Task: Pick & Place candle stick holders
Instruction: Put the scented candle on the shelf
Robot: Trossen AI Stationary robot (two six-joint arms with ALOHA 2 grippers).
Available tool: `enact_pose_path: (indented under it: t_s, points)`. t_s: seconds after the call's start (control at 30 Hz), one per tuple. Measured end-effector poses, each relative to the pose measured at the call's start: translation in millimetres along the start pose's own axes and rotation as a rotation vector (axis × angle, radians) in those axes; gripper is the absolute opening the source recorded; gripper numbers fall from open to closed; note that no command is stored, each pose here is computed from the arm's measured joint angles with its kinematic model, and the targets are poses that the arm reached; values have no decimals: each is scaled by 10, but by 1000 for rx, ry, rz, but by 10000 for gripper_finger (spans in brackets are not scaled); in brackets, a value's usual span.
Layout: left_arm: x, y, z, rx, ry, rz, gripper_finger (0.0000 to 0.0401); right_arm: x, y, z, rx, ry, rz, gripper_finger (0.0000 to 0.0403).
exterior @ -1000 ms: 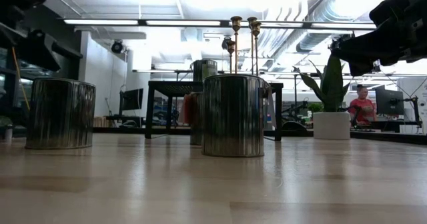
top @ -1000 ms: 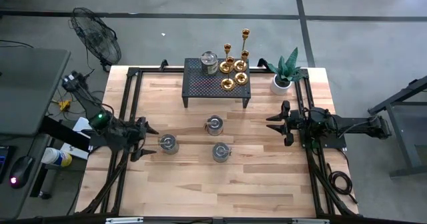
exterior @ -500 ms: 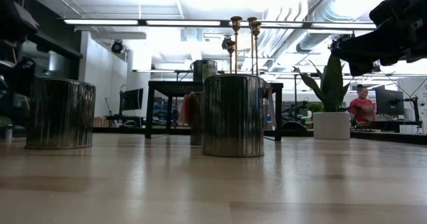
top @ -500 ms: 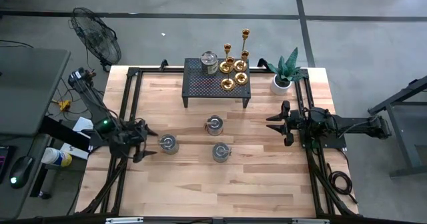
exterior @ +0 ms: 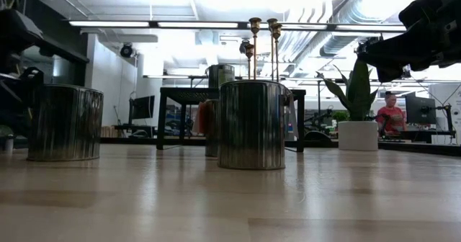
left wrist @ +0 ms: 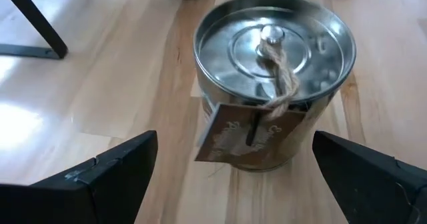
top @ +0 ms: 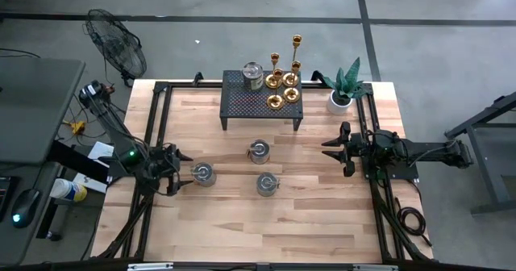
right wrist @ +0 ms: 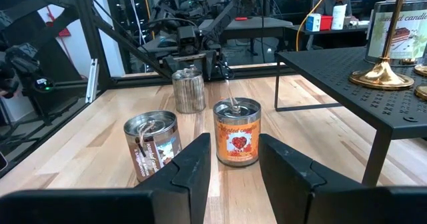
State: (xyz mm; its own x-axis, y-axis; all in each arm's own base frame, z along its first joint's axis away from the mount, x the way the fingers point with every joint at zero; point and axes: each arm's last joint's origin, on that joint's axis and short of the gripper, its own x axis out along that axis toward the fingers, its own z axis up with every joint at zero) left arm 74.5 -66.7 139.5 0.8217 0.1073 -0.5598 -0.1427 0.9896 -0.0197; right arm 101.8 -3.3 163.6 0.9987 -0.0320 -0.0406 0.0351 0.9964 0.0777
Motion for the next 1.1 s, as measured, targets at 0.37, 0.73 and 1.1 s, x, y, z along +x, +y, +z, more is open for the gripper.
enact_pose_path:
  t_s: [0.37,0.73,1.1]
  points:
    - [117,-162,-7,-17,-23,16,390,0,0,-1,0,1,0,117]
    - [260,-323,-51,-8,-44,45,390,0,0,-1,0,1,0,117]
    - [387,-440,-62,-42,-148,115,390,0,0,0,0,0,0,117]
